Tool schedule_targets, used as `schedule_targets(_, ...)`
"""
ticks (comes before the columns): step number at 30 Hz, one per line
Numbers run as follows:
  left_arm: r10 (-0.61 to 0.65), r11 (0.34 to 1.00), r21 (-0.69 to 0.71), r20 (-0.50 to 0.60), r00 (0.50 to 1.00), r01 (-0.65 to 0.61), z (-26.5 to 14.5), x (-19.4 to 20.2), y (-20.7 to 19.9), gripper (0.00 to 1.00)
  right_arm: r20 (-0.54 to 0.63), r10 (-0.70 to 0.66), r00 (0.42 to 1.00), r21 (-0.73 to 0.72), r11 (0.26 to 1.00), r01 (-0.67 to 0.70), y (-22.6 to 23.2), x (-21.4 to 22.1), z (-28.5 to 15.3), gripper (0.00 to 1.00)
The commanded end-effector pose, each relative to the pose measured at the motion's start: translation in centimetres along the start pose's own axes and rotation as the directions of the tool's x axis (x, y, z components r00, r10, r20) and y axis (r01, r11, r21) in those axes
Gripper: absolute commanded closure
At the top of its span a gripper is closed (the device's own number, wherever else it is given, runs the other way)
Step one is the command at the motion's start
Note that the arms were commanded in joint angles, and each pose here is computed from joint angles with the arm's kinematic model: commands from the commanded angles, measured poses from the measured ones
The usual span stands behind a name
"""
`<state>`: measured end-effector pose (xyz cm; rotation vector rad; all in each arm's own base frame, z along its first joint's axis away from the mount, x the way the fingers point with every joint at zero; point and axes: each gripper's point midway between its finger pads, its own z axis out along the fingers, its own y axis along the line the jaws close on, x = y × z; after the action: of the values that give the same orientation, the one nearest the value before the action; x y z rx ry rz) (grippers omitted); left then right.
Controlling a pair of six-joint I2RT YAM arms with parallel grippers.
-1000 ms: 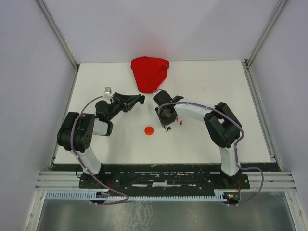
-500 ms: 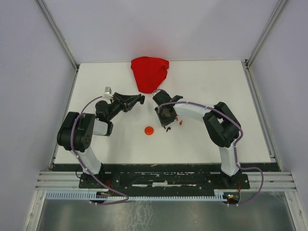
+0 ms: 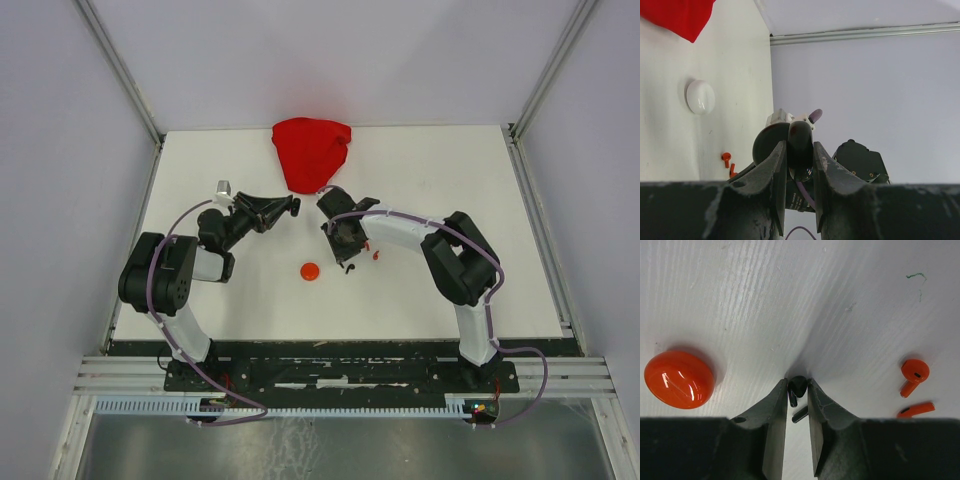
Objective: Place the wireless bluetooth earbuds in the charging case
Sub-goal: Pick up the earbud from the center of the board.
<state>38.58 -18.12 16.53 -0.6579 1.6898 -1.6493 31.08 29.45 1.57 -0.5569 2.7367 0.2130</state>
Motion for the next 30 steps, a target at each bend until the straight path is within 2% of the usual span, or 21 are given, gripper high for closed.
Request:
schedule_targets(1, -0.006, 0.998, 0.055, -0.007, 1.0, 0.006, 0.0, -0.2, -1.5, 0.97, 0.015, -0.01, 1.0, -0.013, 1.0, 0.01, 0.6, -1.0, -0.2, 0.71)
schedule_targets(12, -0.007, 0.999, 0.05, -0.006, 1.0, 0.007, -0.1, -0.1, -1.2, 0.97, 0.025, -0.009, 1.0, -0.011, 1.0, 0.009, 0.6, -1.4, -0.3, 0.8)
schedule_targets(30, -0.013, 0.999, 0.05, -0.009, 1.0, 0.013, -0.2, 0.0, -1.0, 0.97, 0.14, -0.011, 0.99, -0.003, 1.0, 0.012, 0.7, -4.3, -2.5, 0.84)
